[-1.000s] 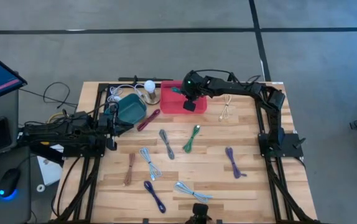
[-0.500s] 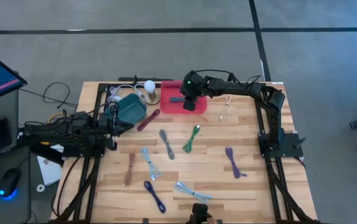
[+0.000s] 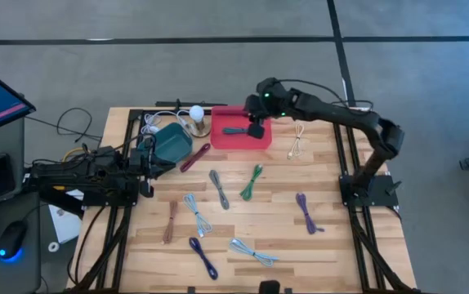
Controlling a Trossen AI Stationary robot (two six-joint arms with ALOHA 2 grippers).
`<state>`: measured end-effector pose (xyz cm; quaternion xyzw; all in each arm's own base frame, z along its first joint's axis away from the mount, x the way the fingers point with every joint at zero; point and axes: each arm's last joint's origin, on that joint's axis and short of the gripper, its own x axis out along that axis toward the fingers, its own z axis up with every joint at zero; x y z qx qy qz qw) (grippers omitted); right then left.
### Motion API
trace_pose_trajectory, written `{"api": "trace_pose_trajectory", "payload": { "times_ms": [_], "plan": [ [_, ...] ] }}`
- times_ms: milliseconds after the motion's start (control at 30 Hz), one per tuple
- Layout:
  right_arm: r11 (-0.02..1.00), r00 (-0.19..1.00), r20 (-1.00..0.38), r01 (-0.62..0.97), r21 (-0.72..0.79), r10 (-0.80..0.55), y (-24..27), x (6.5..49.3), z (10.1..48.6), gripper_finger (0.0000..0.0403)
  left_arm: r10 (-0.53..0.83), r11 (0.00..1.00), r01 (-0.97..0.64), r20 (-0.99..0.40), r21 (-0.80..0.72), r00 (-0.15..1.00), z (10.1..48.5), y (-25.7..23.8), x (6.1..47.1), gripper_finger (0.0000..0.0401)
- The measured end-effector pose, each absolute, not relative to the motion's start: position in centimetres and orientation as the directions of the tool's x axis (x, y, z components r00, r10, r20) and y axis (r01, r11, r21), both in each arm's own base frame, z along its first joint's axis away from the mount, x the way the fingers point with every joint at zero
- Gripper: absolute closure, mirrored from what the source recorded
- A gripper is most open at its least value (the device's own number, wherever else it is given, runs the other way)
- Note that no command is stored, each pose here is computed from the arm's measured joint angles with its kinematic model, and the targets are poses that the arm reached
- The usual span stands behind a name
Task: Pick & Place USB Port
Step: Put the white USB cable into the blue bin
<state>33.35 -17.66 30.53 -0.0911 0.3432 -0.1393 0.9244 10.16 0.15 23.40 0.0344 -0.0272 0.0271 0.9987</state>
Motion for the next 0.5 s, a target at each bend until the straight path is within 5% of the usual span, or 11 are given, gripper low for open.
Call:
{"api": "trace_pose_trajectory", "payload": {
  "times_ms": [500],
  "plan": [
    [0.984, 0.6, -0.78, 0.095, -0.151, -0.178, -14.5, 29.5, 31.9, 0.0333, 0.052, 0.996, -0.055, 0.055, 0.067, 0.997, 23.4, 0.1, 10.2, 0.0375]
  ]
}}
